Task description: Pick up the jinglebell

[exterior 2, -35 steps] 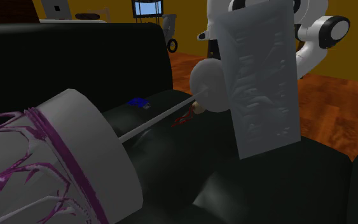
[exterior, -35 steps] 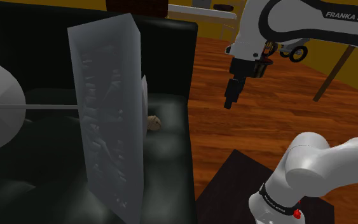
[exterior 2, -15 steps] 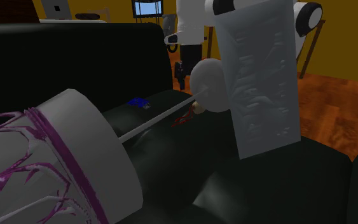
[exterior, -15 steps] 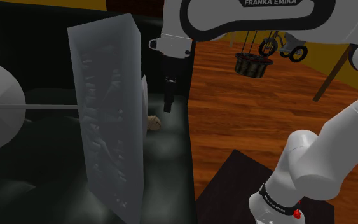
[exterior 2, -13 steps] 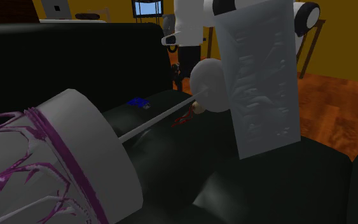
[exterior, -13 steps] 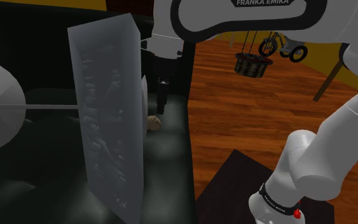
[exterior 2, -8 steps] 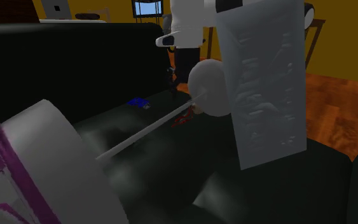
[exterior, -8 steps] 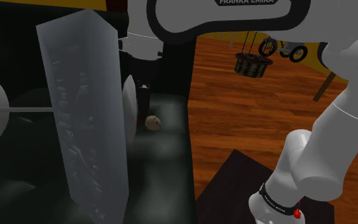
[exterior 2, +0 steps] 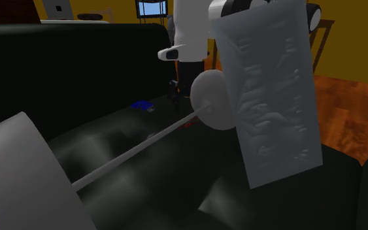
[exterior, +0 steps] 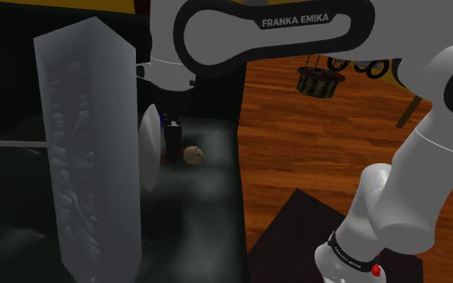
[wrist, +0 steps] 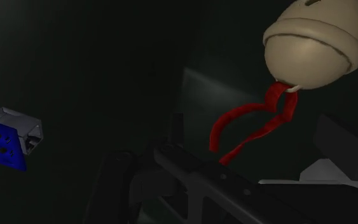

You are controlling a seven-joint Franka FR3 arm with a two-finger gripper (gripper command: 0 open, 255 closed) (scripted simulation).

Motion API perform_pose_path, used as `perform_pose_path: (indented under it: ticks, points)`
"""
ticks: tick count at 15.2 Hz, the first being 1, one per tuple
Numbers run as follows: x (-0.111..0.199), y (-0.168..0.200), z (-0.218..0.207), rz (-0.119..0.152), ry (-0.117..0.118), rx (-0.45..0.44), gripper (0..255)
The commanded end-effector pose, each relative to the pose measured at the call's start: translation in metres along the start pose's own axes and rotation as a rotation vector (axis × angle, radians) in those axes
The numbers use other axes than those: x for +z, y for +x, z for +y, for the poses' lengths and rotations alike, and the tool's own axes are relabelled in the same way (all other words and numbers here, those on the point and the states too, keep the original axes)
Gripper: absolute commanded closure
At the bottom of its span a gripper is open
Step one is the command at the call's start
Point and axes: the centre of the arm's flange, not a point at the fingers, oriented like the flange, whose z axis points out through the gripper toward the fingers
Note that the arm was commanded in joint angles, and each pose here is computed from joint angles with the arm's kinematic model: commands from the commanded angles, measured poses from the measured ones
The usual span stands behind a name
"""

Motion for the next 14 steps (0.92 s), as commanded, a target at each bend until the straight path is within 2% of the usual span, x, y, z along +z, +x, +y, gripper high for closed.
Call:
perform_pose_path:
  ticks: [1,2,3,11,14]
  points:
    - [0.011,-0.001,-0.003,-0.001,0.003,-0.006,0]
    - [0.011,-0.001,-0.003,-0.001,0.003,-0.006,0]
    - [0.013,0.001,-0.002,-0.001,0.003,-0.006,255]
    - [0.013,0.0,-0.003,-0.001,0.003,-0.006,255]
    - [0.001,0.0,-0.004,-0.001,0.003,-0.006,255]
